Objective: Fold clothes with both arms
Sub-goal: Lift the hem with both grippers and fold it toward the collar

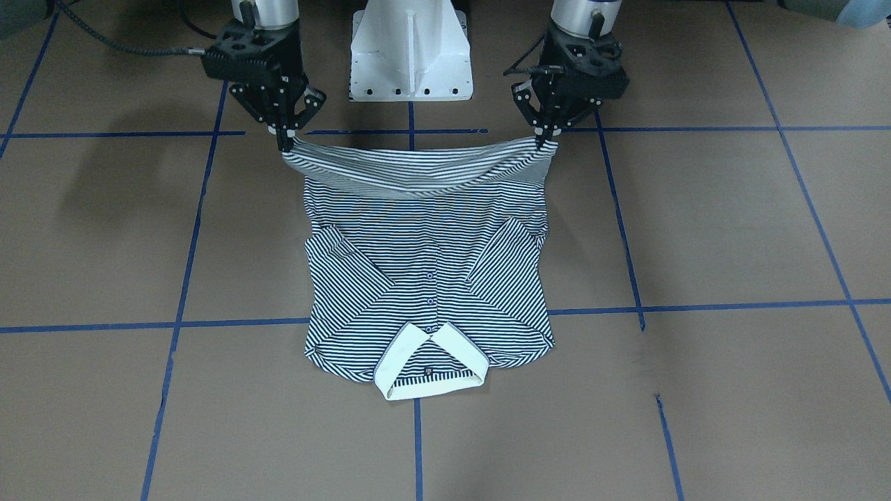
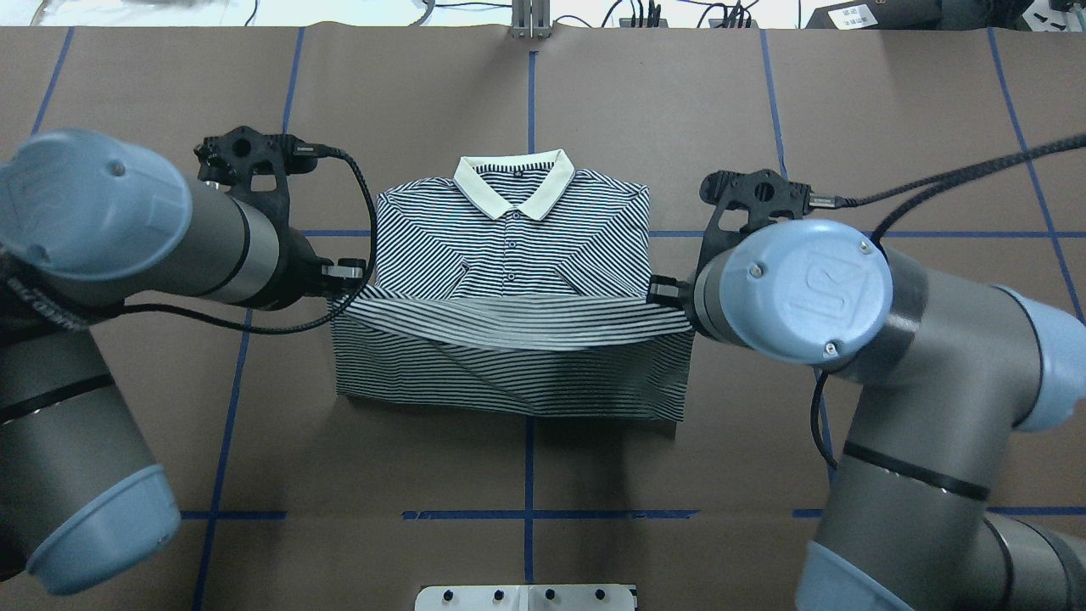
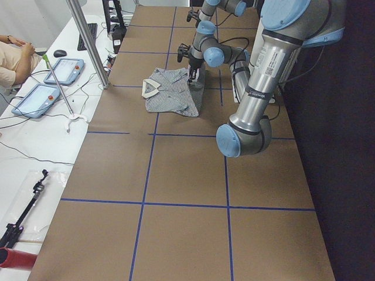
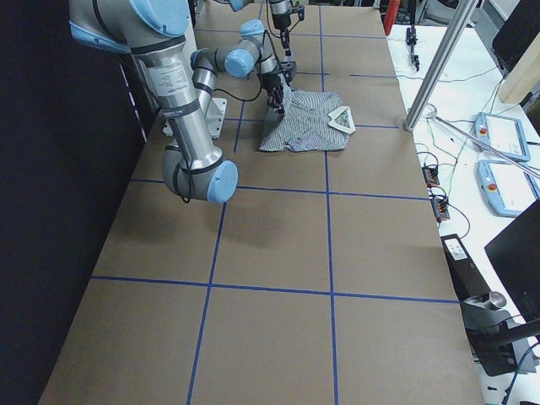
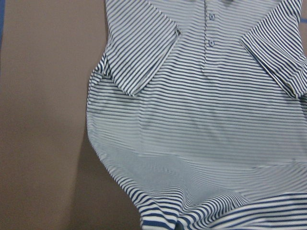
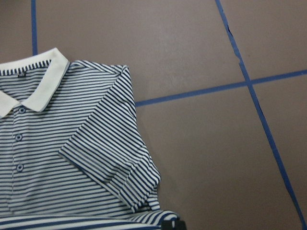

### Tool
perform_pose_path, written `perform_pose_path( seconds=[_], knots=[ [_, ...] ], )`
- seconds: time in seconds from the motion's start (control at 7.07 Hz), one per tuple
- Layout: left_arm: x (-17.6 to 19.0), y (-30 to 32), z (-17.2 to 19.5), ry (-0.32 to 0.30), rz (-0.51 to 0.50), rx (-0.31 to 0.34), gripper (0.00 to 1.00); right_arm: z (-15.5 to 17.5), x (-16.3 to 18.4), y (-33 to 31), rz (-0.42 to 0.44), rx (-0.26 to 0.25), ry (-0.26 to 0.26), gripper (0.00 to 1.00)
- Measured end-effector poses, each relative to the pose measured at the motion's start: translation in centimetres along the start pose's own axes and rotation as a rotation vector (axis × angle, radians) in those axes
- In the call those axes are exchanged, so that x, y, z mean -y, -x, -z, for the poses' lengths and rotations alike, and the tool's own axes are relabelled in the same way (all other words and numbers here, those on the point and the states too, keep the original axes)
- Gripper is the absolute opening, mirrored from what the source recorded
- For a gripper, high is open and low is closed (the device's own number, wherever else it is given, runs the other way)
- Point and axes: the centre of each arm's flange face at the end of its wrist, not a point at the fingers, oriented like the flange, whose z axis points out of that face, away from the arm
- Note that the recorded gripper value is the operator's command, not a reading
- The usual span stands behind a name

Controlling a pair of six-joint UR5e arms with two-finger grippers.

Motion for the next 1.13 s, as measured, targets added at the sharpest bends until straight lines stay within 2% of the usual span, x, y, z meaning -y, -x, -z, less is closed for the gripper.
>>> perform_pose_path(
  seconds=[0.28,0.57,0.99,1.13],
  knots=[
    [5.8,1.0,-4.4,-0.049,0.010,0.036,0.00,-5.2,5.0,1.9,-0.023,0.002,-0.049,0.00],
    [10.8,1.9,-11.3,-0.085,0.012,0.044,0.00,-11.1,9.0,3.9,-0.025,-0.018,-0.079,0.00],
    [13.7,3.4,-19.1,-0.086,0.004,0.070,0.00,-19.4,11.8,4.7,-0.016,-0.039,-0.097,0.00],
    [13.9,3.7,-20.7,-0.082,-0.001,0.073,0.25,-20.7,11.7,4.6,-0.014,-0.046,-0.094,0.31]
  ],
)
